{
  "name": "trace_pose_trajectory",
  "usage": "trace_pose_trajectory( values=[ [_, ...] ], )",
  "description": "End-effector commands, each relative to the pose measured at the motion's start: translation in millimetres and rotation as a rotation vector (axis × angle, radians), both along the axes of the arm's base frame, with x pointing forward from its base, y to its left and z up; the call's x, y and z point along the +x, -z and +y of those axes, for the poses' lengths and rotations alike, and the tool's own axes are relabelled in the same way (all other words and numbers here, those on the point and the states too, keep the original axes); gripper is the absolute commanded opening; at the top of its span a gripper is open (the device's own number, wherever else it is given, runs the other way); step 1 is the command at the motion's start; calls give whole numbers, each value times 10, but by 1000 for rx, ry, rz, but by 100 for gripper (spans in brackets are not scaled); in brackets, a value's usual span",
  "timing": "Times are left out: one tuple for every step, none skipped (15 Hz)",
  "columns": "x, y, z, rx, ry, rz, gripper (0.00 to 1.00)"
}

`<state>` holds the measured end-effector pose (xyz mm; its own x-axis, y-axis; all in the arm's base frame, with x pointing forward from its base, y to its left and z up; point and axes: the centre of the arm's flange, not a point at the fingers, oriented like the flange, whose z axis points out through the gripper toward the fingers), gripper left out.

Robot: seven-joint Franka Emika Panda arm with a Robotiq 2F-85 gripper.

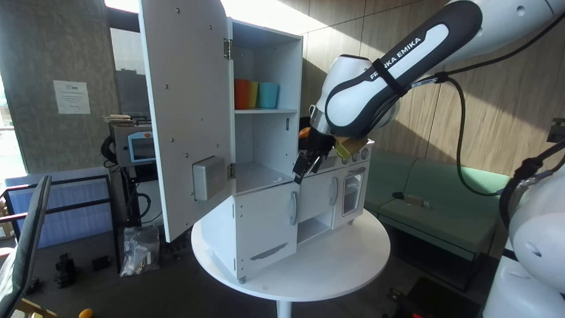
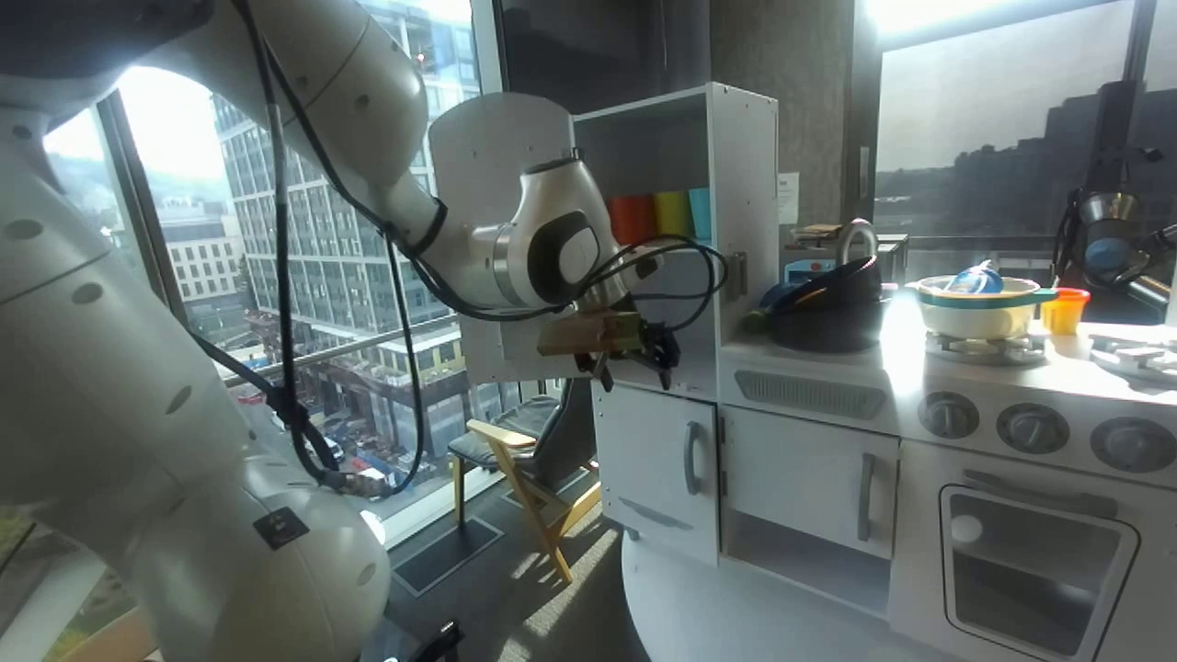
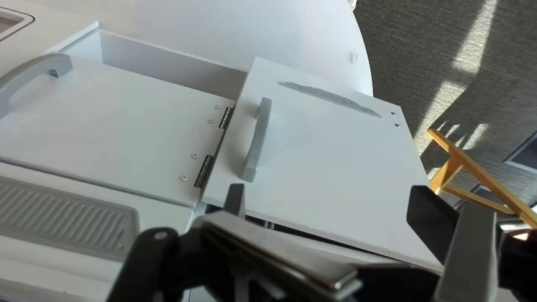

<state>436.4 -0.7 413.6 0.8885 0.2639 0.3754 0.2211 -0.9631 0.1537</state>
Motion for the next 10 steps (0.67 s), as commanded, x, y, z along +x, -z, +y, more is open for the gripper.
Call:
trace_pose_trajectory(
  values=[
    [262, 259, -162, -6, 23, 7, 100],
    [295, 319, -209, 5, 26, 24, 100],
    [336, 364, -256, 21, -6, 34, 100],
    [381, 401, -283, 29, -18, 33, 100],
    [439, 418, -296, 31, -20, 31, 100],
    [492, 439, -312, 44, -53, 35, 100],
    [548, 457, -320, 50, -88, 35, 100],
    [603, 463, -323, 51, -105, 34, 100],
    [664, 454, -327, 44, -117, 23, 100],
    [721, 440, -335, 44, -131, 12, 100]
  ],
)
